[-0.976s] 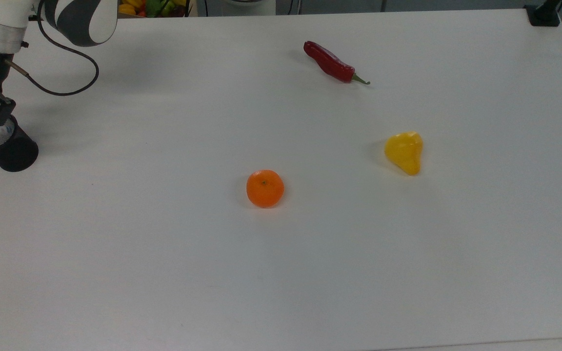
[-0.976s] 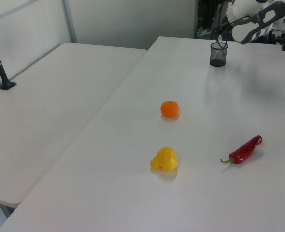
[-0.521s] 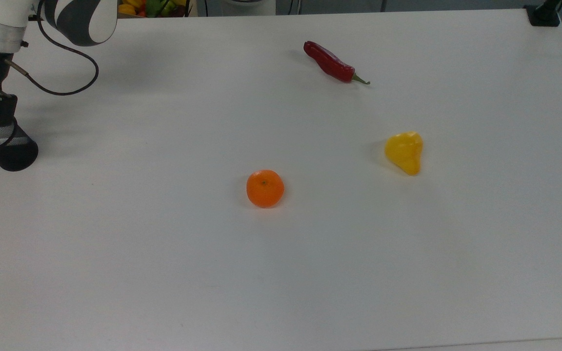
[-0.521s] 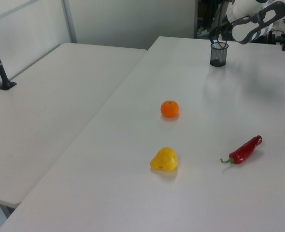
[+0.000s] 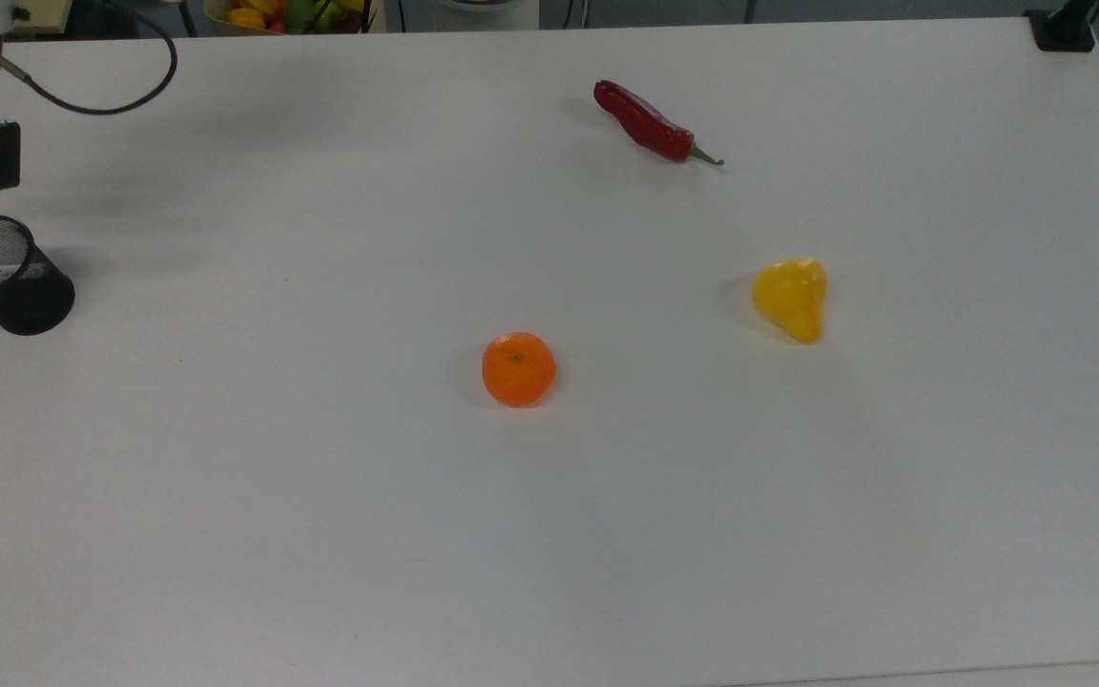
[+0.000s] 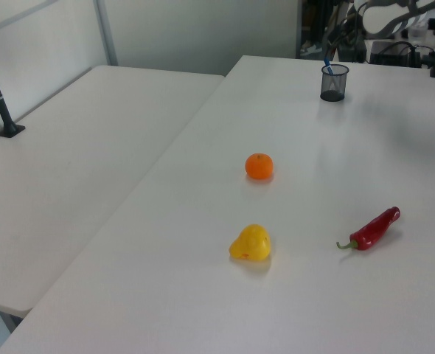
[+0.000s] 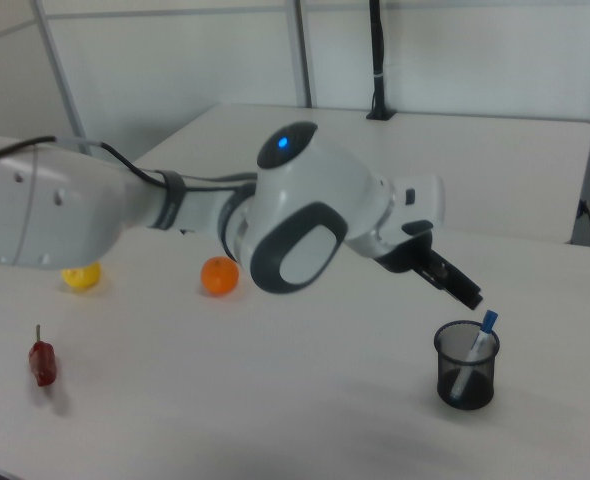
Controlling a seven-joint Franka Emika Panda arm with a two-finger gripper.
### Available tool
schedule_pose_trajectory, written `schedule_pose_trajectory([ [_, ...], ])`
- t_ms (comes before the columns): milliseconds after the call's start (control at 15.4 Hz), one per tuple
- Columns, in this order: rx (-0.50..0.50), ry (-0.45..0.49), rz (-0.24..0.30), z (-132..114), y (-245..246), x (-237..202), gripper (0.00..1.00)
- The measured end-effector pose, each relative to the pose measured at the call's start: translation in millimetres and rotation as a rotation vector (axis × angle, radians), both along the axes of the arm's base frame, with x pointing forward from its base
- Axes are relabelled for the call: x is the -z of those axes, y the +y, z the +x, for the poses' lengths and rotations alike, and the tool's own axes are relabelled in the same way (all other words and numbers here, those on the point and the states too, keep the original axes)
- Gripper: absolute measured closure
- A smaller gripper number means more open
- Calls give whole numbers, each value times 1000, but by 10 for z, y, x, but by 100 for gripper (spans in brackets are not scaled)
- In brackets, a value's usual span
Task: Place marker
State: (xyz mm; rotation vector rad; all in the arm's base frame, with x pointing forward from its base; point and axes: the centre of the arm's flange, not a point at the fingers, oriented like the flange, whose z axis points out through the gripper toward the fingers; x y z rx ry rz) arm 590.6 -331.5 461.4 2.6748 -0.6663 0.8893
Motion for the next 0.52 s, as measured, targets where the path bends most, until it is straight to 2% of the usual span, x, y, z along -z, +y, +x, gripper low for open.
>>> schedule_pose_trajectory([
  [325, -31, 187, 161, -170, 408, -655, 0],
  [521, -50, 251, 262, -174, 857, -1108, 0],
])
